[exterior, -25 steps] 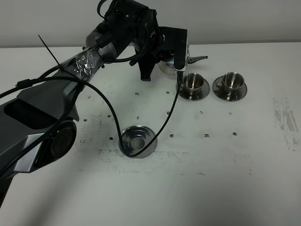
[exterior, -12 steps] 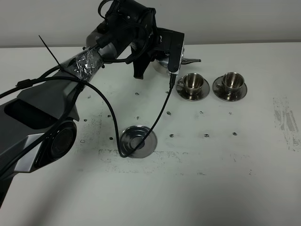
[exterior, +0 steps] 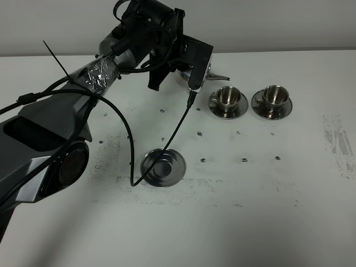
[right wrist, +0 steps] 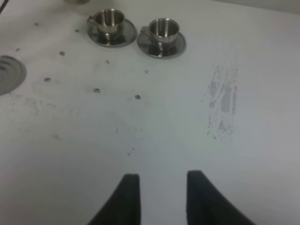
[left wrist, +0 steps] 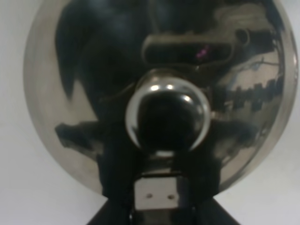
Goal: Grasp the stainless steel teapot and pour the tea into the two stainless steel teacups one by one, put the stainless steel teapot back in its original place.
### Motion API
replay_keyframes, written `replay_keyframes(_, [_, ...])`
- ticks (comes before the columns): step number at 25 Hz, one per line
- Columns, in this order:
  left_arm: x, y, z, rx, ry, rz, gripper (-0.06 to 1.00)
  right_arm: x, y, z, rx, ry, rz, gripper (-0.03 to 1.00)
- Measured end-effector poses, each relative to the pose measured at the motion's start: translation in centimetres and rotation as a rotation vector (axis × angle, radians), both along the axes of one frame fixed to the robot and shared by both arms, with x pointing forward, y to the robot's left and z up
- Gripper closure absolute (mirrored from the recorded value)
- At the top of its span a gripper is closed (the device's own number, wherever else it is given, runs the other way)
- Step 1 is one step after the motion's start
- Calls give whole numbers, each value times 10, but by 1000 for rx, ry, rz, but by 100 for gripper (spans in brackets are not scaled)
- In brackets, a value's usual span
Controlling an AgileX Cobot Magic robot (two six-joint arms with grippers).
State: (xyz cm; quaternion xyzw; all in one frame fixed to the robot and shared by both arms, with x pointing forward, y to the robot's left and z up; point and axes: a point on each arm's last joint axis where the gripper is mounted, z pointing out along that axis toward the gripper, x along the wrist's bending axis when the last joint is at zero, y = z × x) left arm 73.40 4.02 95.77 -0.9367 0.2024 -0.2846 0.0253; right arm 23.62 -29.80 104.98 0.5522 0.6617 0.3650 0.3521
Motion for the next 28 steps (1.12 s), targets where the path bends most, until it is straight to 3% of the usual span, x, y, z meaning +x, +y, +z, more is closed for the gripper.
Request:
replay_keyframes(7, [2, 2, 1, 50, -26, -41, 76, 0, 0, 0, 0, 0, 0, 74])
replay_keyframes(28, [5, 0, 3, 113, -77, -156, 76, 0, 0, 0, -1, 0, -1, 74])
